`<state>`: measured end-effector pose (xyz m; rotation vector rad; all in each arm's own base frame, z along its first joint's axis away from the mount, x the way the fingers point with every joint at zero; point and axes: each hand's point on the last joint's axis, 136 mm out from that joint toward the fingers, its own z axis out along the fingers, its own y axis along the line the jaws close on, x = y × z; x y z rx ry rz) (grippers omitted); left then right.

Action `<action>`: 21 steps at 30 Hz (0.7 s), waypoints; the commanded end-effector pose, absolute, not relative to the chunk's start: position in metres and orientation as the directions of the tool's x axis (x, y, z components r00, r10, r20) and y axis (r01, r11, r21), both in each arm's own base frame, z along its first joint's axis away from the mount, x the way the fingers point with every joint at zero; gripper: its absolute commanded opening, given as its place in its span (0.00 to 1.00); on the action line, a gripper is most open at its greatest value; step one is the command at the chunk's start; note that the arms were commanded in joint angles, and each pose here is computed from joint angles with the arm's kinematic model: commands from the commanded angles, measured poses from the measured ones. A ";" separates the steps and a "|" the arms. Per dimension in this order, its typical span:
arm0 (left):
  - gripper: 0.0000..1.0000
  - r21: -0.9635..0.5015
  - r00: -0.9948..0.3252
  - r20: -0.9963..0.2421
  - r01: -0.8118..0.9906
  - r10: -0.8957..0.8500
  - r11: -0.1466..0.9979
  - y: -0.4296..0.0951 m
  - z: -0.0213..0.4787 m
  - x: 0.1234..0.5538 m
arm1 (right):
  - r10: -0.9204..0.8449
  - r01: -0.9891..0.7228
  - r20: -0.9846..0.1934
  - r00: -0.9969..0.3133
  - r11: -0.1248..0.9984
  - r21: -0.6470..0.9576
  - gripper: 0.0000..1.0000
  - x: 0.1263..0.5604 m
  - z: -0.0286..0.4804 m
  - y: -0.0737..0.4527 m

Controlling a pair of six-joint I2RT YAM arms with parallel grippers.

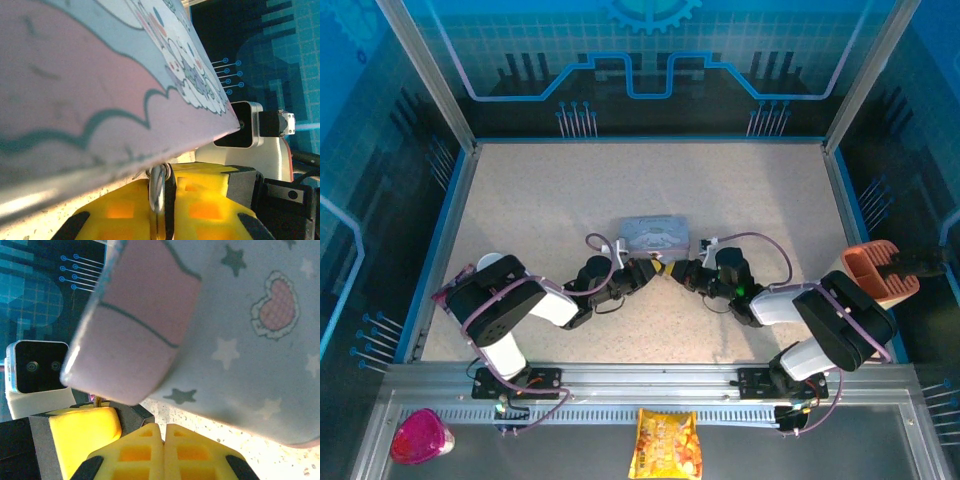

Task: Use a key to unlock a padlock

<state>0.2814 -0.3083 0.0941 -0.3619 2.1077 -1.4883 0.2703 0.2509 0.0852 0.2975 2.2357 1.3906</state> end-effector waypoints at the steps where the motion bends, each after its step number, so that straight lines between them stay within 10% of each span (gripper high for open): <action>1: 0.00 -0.958 -0.937 -0.258 0.215 -0.237 0.192 -0.365 0.131 0.223 | 0.373 -0.315 -0.415 -0.830 0.301 0.900 0.00 0.268 0.157 0.278; 4: 0.00 -0.949 -0.934 -0.252 0.188 -0.253 0.253 -0.355 0.119 0.226 | 0.366 -0.306 -0.445 -0.817 0.378 0.873 0.00 0.269 0.147 0.259; 14: 0.00 -0.928 -0.935 -0.194 0.076 -0.297 0.366 -0.332 0.087 0.247 | 0.151 -0.346 -0.601 -0.785 0.698 0.627 0.44 0.252 0.132 0.218; 21: 0.00 -0.865 -0.937 -0.203 0.035 -0.285 0.500 -0.308 0.069 0.250 | -0.017 -0.449 -0.718 -0.696 0.791 0.416 0.47 0.240 0.150 0.200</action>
